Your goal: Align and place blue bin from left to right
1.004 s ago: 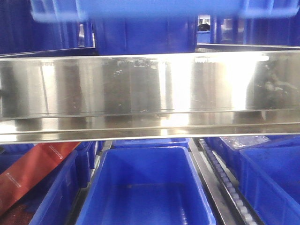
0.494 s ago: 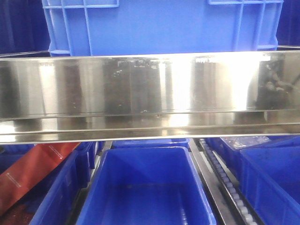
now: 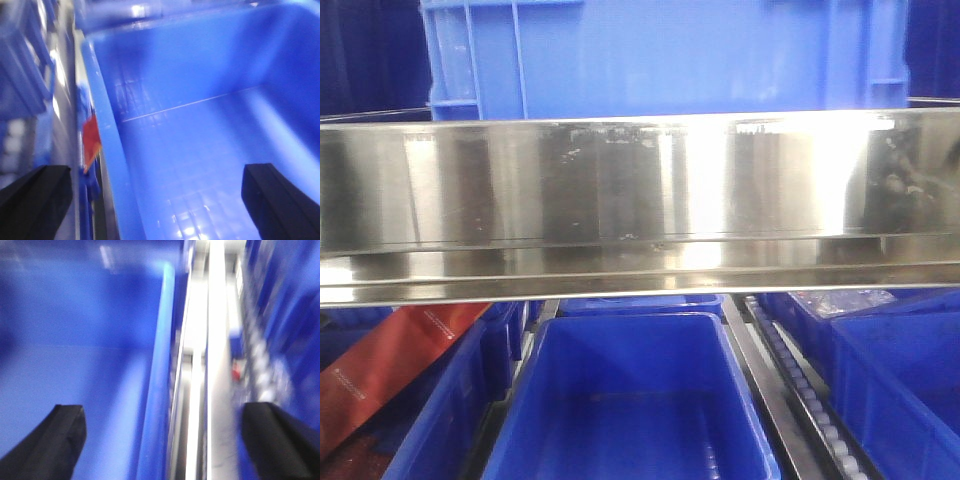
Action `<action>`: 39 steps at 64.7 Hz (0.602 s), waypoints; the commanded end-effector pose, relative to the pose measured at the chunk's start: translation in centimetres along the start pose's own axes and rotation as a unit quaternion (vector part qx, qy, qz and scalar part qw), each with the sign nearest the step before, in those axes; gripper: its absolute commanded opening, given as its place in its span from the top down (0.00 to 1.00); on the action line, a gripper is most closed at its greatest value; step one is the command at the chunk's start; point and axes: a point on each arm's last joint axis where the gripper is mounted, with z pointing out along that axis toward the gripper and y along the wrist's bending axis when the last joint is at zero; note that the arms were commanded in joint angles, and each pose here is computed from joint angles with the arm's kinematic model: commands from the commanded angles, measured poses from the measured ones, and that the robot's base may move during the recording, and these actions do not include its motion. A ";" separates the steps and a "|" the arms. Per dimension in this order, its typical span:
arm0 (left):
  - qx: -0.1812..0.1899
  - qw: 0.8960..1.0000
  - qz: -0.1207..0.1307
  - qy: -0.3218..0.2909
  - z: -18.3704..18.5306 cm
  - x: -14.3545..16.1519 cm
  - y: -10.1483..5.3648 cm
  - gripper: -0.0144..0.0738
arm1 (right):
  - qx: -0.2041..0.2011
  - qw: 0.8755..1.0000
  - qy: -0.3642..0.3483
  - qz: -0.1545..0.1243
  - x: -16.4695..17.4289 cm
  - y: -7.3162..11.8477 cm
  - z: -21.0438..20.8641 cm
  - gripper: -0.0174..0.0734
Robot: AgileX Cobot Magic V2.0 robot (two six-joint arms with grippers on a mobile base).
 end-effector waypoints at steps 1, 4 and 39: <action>0.004 1.000 -0.003 -0.030 -3.7 -1.3 0.3 0.18 | 0.001 0.999 -0.039 -0.005 -1.5 0.0 -4.3 0.36; 0.004 0.999 -0.005 -0.039 -5.3 -1.6 0.5 0.18 | 0.001 0.999 -0.046 -0.005 -1.8 0.0 -6.3 0.43; -0.012 0.999 0.015 -0.034 -17.2 0.2 2.9 0.96 | 0.002 0.995 -0.098 -0.023 1.5 0.2 -21.1 0.88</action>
